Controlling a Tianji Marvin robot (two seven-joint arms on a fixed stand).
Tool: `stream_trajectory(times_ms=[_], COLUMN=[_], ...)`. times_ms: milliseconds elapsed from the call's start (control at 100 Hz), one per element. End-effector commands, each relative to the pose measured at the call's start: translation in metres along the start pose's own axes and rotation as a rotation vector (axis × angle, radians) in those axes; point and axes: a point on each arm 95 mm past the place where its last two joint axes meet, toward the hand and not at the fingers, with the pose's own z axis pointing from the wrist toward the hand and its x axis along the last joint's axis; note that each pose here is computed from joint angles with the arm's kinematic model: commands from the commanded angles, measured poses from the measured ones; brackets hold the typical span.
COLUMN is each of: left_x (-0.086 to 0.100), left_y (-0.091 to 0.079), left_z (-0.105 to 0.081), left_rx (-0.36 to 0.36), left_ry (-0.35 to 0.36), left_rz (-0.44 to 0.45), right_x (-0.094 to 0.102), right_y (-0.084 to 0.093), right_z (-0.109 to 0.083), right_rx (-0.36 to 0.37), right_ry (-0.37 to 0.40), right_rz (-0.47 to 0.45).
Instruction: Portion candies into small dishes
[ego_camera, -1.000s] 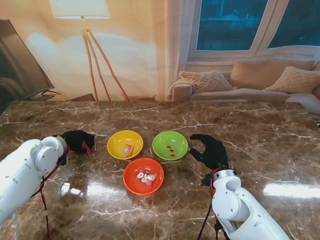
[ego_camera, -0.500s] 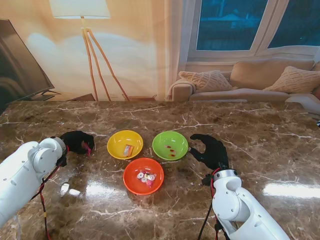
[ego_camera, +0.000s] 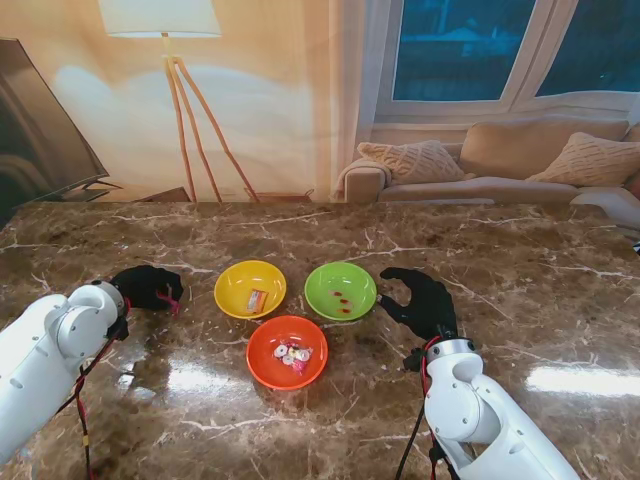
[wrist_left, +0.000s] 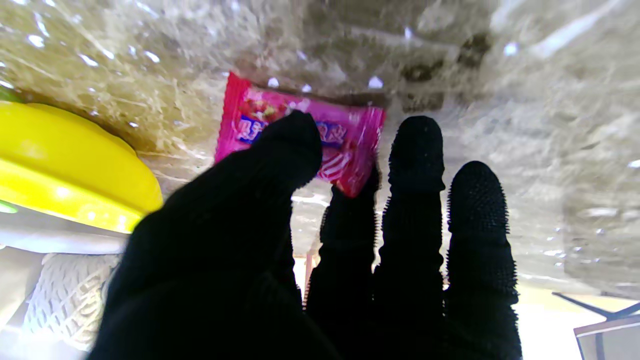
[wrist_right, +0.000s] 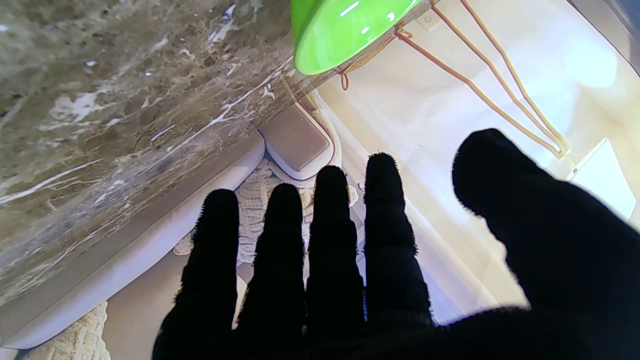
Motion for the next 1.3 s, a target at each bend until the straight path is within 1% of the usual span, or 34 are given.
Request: stream_trajectory(times_ms=[0,180,400,530,640,730,840,920,990,1130,1290], left_x=[-0.004,-0.005,-0.004,-0.001,0.004,0.010,0.023,0.038,0.051,0.078,0.104], left_y=[0.031,0.029,0.024,0.011,-0.005,-0.018,-0.034,-0.044,-0.049,-0.056,-0.054], left_z=[-0.005,-0.009,-0.015,-0.021,-0.027,-0.032,-0.036,-0.035,-0.032,-0.020,-0.001], left_rx=[-0.064,-0.035,0.026,0.093,0.149,0.193,0.249,0.282,0.296,0.291,0.265], left_ry=[-0.028,-0.038,-0.059,-0.070,-0.073,-0.061,-0.035,-0.003,0.032,0.096,0.145], left_rz=[-0.026,-0.052,-0.107,-0.124,-0.138,-0.136,-0.151,-0.168,-0.171,-0.174,-0.191], right_x=[-0.001,-0.001,-0.001,-0.001,0.000,0.000,0.000,0.000,-0.001,-0.002,-0.004], right_y=[-0.004,-0.003,-0.004,-0.003,-0.003,-0.003,-0.002,-0.002,-0.002,-0.001,0.002], right_z=[-0.003,-0.003,-0.003,-0.003,-0.003,-0.003,-0.003,-0.003,-0.003,-0.004,-0.005], right_rx=[0.018,0.016,0.018,0.015,0.014,0.014,0.012,0.011,0.011,0.005,-0.005], right_ry=[-0.009,-0.010,-0.009,-0.009,-0.010,-0.010,-0.011,-0.011,-0.011,-0.013,-0.017], right_rz=[0.007,0.008,0.009,0.009,0.009,0.007,0.007,0.007,0.007,0.004,0.005])
